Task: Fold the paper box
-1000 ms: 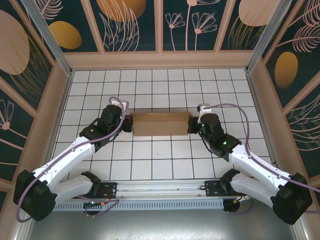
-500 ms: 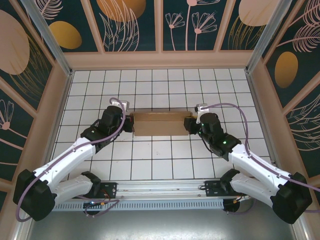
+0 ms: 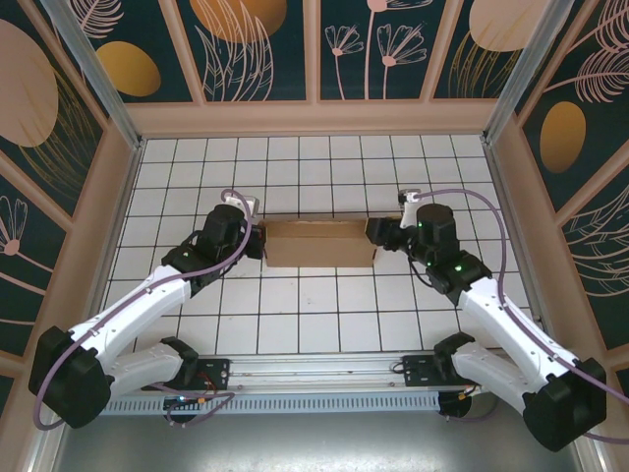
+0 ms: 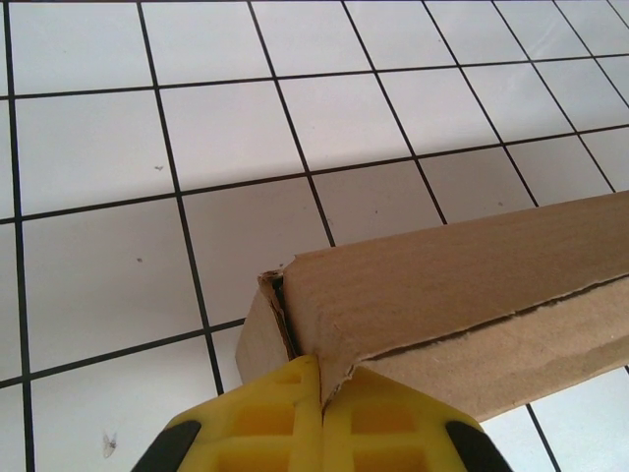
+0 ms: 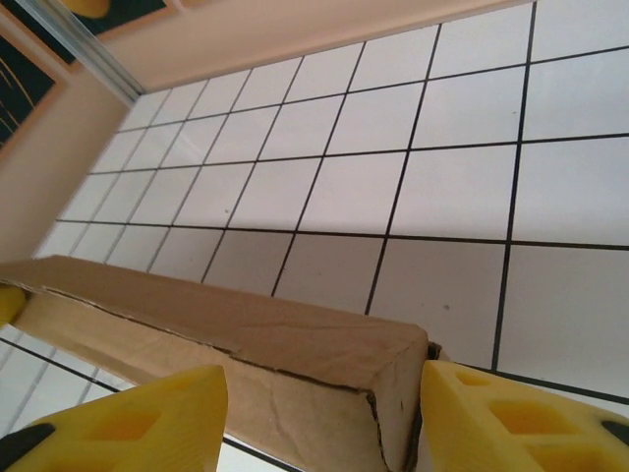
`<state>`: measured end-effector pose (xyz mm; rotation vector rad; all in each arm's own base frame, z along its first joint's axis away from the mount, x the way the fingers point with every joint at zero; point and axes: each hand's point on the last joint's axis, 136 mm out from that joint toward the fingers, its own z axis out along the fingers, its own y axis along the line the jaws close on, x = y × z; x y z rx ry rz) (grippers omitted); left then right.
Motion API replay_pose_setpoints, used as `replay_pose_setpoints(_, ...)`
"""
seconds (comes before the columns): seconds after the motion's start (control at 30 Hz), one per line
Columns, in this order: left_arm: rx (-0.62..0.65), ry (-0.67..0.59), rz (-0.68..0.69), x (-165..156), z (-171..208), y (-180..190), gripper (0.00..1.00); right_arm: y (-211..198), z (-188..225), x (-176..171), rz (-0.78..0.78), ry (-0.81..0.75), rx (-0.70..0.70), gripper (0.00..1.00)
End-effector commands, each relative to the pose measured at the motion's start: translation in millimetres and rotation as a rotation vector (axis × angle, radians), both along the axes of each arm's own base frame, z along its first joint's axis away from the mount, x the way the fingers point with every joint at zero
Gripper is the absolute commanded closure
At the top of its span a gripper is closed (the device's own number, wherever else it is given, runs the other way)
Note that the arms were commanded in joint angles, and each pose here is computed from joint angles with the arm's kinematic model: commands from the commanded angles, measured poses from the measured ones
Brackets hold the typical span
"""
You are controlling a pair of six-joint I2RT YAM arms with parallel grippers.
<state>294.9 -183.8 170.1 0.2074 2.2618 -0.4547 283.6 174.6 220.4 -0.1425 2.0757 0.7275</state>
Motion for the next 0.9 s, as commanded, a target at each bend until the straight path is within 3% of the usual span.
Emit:
replay_pose_setpoints(0.0, 0.108, 0.193, -0.059, -32, -48, 7, 1.00, 15, 30, 0, 0.060, -0.016, 0.126, 0.46)
replay_pose_setpoints(0.3, 0.115, 0.189, -0.057, -30, -46, 7, 1.00, -5, 7, 27, -0.132, 0.095, 0.093, 0.58)
replay_pose_setpoints(0.57, 0.091, 0.188, -0.057, -32, -46, 6, 1.00, -6, -28, 27, -0.133, 0.155, 0.042, 0.63)
replay_pose_setpoints(0.87, -0.029, 0.156, -0.086, -34, -17, -8, 0.68, -12, -60, 13, -0.144, 0.209, 0.022, 0.68)
